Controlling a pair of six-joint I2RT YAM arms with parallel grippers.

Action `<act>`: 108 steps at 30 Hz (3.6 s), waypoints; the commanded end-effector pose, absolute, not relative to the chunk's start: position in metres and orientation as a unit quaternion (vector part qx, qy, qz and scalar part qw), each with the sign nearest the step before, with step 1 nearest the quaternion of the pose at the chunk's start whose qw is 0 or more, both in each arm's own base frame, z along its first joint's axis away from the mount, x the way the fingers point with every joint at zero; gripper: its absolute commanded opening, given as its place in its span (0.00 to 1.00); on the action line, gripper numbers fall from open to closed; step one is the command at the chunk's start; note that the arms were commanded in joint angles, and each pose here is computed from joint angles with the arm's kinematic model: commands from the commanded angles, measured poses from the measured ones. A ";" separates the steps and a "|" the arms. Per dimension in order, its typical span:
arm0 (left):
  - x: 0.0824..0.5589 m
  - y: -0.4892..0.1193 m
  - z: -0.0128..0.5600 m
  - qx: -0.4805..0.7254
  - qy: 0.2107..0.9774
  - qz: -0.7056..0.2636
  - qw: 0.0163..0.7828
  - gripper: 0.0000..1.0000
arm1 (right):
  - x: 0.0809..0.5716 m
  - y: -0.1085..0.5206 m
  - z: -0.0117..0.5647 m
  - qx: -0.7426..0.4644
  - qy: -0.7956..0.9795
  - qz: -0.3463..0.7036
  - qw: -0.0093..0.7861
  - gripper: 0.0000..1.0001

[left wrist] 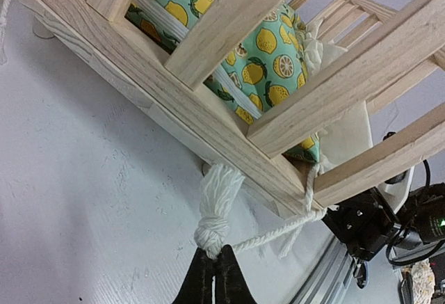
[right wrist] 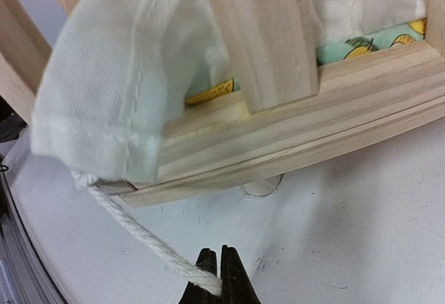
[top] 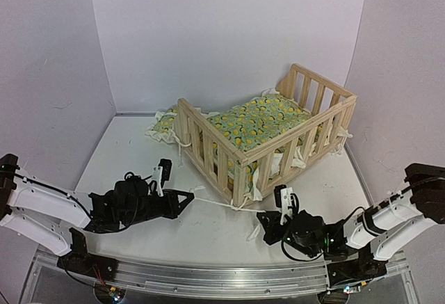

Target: Set up the pet bed

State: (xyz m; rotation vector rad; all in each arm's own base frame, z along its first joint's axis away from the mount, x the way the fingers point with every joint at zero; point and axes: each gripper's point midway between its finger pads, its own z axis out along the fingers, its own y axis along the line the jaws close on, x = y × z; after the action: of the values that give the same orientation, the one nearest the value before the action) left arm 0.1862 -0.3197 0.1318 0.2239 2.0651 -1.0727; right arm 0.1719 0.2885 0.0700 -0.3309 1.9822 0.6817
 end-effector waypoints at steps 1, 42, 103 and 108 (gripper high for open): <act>0.227 -0.298 0.149 0.042 0.811 -0.371 0.450 0.00 | 0.187 0.250 0.074 -0.061 0.825 0.226 0.515 0.00; 0.393 -0.133 0.220 -0.074 0.825 -0.239 0.507 0.86 | 0.247 0.234 0.401 -0.182 0.754 0.165 0.609 0.97; 0.357 -0.339 0.290 0.310 0.678 -0.507 0.432 0.75 | 0.232 0.145 0.321 -0.219 0.864 -0.030 0.452 0.33; 0.307 -0.399 0.283 0.394 0.633 -0.541 0.390 0.76 | 0.209 0.111 0.326 -0.148 0.873 0.002 0.465 0.54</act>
State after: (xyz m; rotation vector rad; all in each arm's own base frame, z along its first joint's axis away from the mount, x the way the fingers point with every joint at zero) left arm 0.3388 -0.3680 0.2482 0.7928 1.8270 -1.3060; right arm 0.1984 0.1578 0.2794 -0.8346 2.2422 -0.0012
